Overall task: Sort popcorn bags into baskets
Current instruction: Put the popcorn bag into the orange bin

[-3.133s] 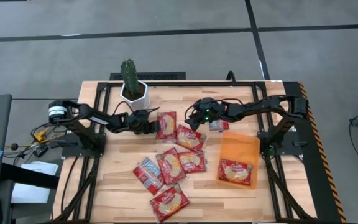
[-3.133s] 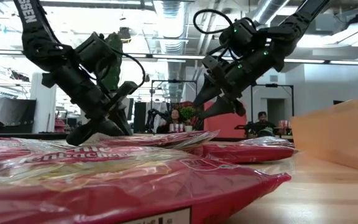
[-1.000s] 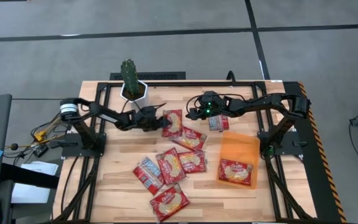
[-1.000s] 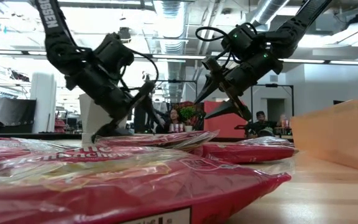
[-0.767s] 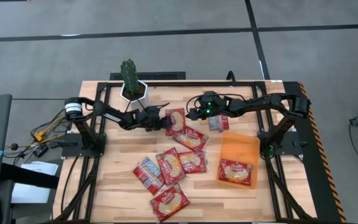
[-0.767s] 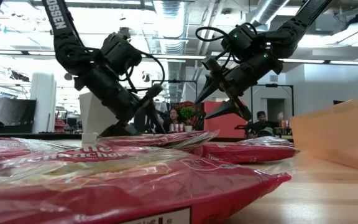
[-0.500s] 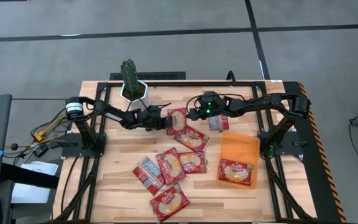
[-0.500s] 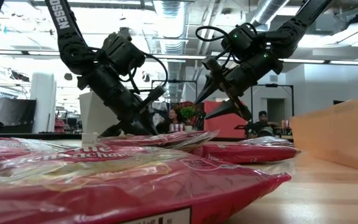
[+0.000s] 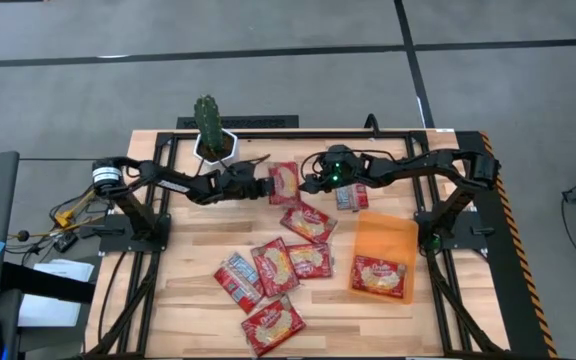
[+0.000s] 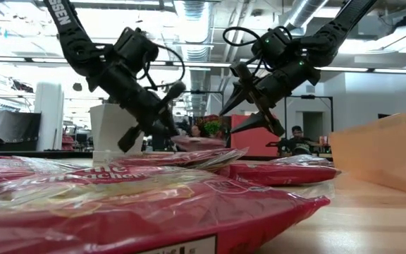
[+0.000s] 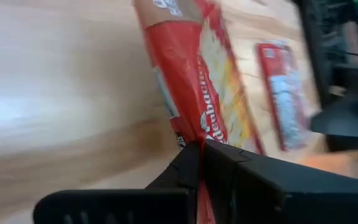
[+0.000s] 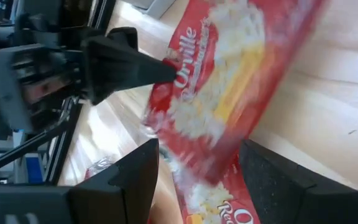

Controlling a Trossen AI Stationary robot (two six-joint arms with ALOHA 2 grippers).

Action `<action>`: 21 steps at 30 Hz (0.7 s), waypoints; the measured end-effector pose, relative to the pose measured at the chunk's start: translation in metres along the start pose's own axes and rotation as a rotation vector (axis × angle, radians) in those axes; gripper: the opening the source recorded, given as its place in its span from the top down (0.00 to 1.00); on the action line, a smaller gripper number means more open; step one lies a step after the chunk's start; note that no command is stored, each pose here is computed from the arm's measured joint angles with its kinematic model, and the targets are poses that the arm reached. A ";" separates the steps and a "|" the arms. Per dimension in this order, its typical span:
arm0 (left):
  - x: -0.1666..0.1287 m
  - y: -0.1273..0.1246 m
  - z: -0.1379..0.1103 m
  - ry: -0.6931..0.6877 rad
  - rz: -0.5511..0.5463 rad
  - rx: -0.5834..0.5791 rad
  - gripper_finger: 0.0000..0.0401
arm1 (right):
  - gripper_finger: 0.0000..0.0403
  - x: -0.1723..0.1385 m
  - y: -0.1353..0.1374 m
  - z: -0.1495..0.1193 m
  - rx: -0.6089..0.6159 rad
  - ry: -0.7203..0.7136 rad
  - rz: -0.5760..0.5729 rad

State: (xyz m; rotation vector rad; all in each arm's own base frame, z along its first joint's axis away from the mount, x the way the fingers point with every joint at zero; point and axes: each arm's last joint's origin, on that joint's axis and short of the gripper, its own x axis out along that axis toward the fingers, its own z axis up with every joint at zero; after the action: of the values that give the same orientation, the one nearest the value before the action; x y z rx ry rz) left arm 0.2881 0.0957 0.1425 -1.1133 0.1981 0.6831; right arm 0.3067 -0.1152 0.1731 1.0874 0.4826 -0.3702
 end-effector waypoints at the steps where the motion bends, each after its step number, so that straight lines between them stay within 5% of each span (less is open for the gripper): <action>1: -0.002 -0.003 0.002 -0.005 -0.014 -0.004 1.00 | 0.39 0.000 0.000 0.000 0.003 0.000 0.002; 21: -0.019 -0.021 0.015 -0.098 -0.078 -0.020 1.00 | 0.39 -0.001 -0.002 0.005 0.088 -0.049 -0.014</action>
State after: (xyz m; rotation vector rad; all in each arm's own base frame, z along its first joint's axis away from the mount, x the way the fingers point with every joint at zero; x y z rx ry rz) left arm 0.2826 0.0956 0.1742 -1.0985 0.0634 0.6697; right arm 0.3056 -0.1209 0.1740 1.1584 0.4338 -0.4329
